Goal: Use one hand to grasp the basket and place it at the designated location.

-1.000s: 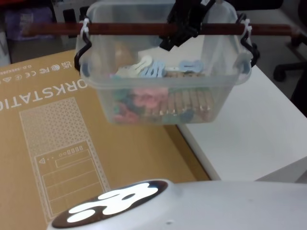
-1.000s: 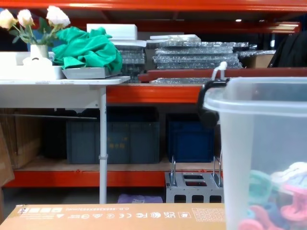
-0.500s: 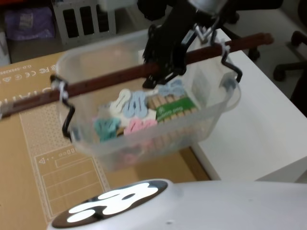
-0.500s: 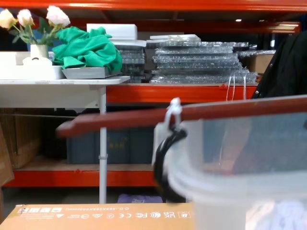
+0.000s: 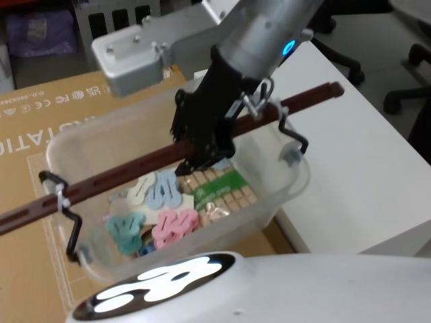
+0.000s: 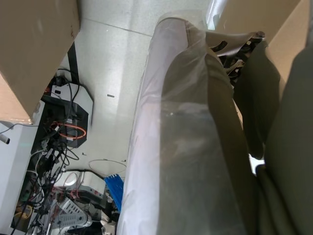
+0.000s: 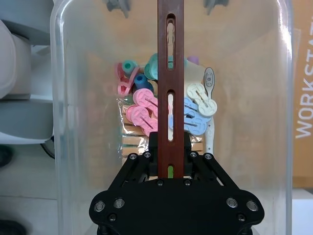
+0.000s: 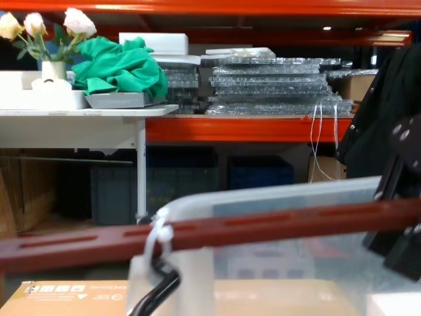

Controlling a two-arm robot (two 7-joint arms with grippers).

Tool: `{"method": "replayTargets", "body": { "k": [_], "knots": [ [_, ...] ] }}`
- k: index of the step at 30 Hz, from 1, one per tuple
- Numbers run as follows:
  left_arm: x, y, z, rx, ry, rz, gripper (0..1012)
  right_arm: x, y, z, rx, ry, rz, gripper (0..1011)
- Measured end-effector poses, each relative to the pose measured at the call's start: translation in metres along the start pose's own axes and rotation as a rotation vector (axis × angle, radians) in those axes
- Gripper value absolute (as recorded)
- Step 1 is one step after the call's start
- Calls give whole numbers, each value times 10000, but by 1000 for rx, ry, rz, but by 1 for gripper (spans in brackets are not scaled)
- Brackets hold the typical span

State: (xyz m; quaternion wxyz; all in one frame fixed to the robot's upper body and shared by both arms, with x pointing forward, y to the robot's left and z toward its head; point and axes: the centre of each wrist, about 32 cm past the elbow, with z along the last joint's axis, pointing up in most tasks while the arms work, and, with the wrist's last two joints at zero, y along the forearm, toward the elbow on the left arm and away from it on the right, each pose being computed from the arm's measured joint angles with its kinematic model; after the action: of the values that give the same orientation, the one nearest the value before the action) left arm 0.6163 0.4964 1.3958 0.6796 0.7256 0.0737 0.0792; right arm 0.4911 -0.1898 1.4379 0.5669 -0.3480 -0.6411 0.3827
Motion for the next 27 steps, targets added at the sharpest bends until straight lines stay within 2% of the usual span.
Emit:
{"method": "replayTargets", "body": {
  "k": [6,16,27],
  "knots": [
    [0,0,1,0,0,0,0,18,170,5,18,20,-29,233],
    [0,0,0,0,0,0,0,-5,465,-68,14,135,-63,233],
    [0,0,1,0,0,0,0,32,735,-160,36,162,-33,233]
  ]
}}
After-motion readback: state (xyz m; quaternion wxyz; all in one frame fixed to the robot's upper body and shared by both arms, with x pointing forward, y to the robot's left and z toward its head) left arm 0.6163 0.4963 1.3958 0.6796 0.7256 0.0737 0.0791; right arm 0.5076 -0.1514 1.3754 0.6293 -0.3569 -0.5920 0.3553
